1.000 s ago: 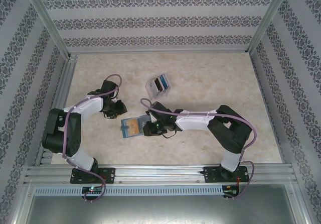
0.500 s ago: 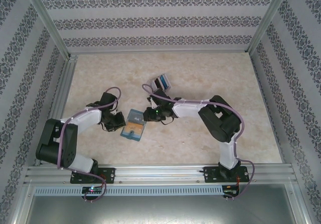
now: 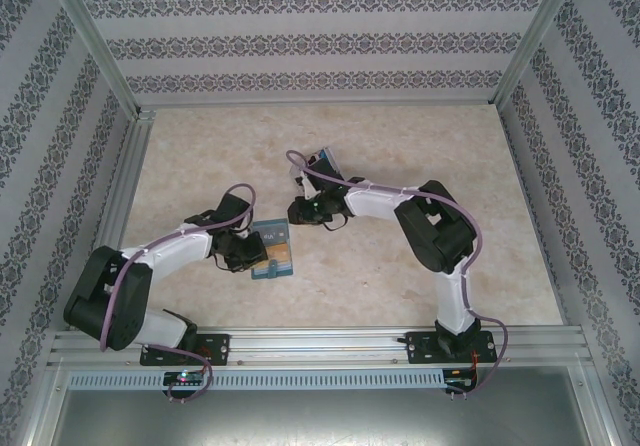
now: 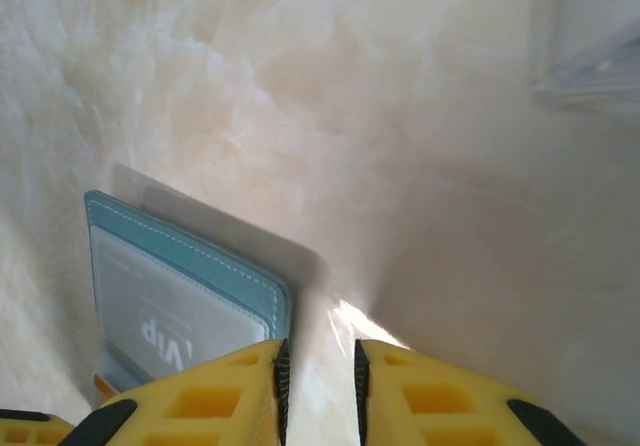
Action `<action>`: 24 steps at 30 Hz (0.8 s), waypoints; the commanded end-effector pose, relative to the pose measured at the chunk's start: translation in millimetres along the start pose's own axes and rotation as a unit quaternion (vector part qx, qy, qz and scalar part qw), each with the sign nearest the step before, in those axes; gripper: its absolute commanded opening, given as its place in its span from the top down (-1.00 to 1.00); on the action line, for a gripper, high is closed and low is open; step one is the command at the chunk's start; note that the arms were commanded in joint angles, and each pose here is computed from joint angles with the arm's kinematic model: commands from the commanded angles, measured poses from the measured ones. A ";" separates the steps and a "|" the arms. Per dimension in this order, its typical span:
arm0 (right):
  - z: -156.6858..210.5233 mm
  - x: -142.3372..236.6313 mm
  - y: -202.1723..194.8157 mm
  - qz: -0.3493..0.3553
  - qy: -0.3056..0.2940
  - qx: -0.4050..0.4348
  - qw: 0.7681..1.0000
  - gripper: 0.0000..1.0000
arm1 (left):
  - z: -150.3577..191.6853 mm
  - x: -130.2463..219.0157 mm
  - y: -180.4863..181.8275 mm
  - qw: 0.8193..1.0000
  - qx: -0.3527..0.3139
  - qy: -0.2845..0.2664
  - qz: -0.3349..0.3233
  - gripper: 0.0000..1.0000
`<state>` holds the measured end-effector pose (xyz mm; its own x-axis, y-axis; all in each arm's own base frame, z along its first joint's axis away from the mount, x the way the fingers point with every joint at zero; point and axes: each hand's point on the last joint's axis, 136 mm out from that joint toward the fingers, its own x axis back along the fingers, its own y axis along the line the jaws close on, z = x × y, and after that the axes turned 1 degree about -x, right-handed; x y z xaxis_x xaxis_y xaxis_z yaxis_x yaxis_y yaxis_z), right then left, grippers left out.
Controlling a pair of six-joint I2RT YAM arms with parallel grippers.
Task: Put the credit cards into the card holder
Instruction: Rotate the card holder at the center of the table, then pick up the credit card from the storage box.
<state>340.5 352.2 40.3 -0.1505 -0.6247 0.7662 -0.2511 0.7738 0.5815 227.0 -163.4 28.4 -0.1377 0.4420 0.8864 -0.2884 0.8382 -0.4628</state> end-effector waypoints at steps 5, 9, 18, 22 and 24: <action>-57.2 101.8 -13.5 0.021 -0.095 0.019 0.995 0.22 | -17.6 11.5 -43.0 0.999 -0.018 -0.036 0.035 0.72; -86.0 131.5 -34.8 0.039 -0.135 0.003 0.990 0.10 | -40.3 31.1 -54.5 0.995 -0.061 -0.076 0.008 0.53; -140.6 134.7 -68.3 0.066 -0.137 -0.019 0.988 0.03 | -105.7 23.9 -107.8 0.990 -0.096 -0.094 0.052 0.28; -151.2 118.4 -73.6 0.072 -0.111 -0.016 0.991 0.01 | -136.4 17.8 -144.1 0.986 -0.114 -0.096 0.077 0.25; -153.3 112.9 -74.9 0.071 -0.103 -0.019 0.992 0.02 | -148.4 17.6 -154.4 0.984 -0.122 -0.104 0.079 0.25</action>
<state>494.7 240.2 136.2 -0.4348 -0.5257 0.7312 -0.1820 0.8465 0.5004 387.7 -228.2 92.0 -0.3168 0.4844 0.8155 -0.0924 0.8399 -0.5348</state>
